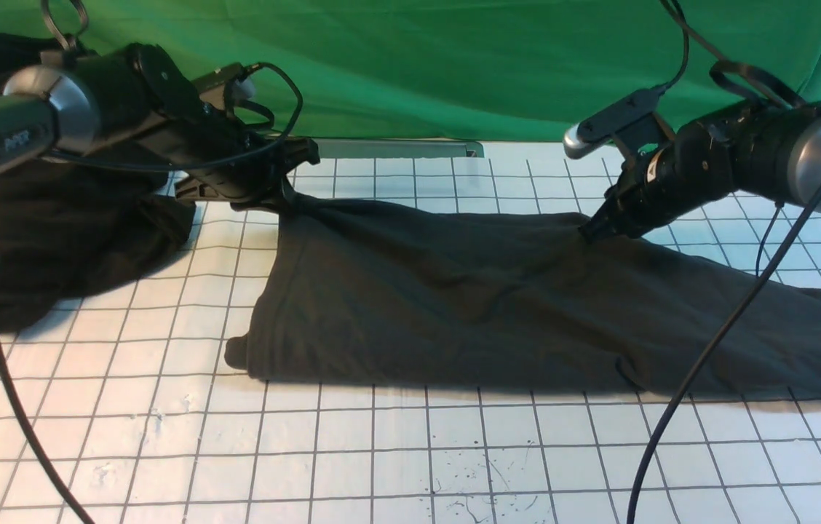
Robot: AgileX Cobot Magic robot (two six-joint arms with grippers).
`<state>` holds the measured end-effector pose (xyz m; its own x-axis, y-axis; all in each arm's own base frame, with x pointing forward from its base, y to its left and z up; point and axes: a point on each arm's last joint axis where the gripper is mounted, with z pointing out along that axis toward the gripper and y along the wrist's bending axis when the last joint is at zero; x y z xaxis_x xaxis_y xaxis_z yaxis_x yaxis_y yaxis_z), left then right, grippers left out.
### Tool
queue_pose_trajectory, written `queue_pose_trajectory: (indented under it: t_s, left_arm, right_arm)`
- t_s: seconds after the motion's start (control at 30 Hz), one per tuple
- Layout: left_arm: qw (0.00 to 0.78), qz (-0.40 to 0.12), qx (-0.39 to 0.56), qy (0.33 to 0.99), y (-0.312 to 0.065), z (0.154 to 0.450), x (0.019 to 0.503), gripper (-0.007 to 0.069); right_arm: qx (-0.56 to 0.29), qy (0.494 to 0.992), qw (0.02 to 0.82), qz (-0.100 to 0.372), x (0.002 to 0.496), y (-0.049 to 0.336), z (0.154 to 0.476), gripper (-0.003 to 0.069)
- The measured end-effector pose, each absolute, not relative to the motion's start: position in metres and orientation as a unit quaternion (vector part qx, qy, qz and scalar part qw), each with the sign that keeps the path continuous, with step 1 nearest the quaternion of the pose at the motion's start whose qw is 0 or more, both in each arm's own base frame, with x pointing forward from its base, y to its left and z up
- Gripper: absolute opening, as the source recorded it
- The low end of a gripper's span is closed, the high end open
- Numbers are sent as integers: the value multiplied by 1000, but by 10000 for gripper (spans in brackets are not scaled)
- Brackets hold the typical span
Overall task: Fold a long-sleeved shirt over a white checkered tablecloth.
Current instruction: 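Fold the black garment in half by bringing its near edge over to the far edge, then pull the folded dark garment lengthwise by its ends to straighten it flat on the table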
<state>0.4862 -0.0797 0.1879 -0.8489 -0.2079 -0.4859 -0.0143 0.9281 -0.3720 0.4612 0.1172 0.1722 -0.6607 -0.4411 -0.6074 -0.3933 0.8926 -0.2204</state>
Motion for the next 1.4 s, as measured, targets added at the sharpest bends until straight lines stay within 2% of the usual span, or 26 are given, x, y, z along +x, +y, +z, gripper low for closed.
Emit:
queue_pose_trajectory:
  t_s: [0.27,0.4,0.47,0.53,0.63,0.67,0.7,0.73,0.8,0.83,0.87,0.9,0.97,1.0,1.17,1.23,1.4]
  left_arm:
    - [269,-174,-54,946,-79,188,486,27]
    - [267,-157,-40,950,-77,186,485,70]
    - [248,-132,-32,959,-73,186,483,135]
    - [237,-124,-33,963,-72,187,482,174]
    - [196,-102,-47,974,-68,197,478,316]
    - [194,-101,-48,975,-68,197,478,316]
    - [189,-99,-50,976,-68,202,478,353]
    - [178,-99,-50,978,-68,208,477,405]
    - [176,-102,-49,978,-69,213,478,437]
    - [178,-112,-45,977,-71,219,479,470]
    - [179,-117,-44,976,-72,221,479,482]
    - [179,-128,-47,974,-74,224,479,496]
    - [180,-135,-49,973,-75,225,479,501]
    - [177,-148,-53,972,-77,226,479,505]
    - [175,-160,-50,970,-79,226,479,507]
    - [176,-162,-41,970,-80,226,479,509]
    - [182,-164,-38,969,-80,227,480,509]
  right_arm:
    - [-225,915,333,-38,459,113,176,211]
    - [-215,918,329,-45,454,105,197,233]
    - [-197,926,317,-55,444,88,223,235]
    - [-188,930,310,-60,440,80,233,235]
    - [-146,949,270,-79,422,43,263,238]
    - [-141,950,267,-81,421,39,264,239]
    - [-132,954,255,-85,416,31,269,244]
    - [-106,963,231,-93,406,11,278,272]
    - [-85,970,207,-98,399,-4,283,308]
    - [-63,976,183,-101,391,-19,286,380]
    - [-52,978,175,-103,388,-27,288,397]
    - [-31,982,153,-105,383,-41,287,460]
    - [-19,984,140,-105,380,-49,285,490]
    - [16,987,122,-105,373,-70,276,522]
    - [70,986,117,-97,361,-103,251,537]
    - [106,982,134,-79,357,-120,236,537]
    - [136,978,146,-63,361,-136,208,517]
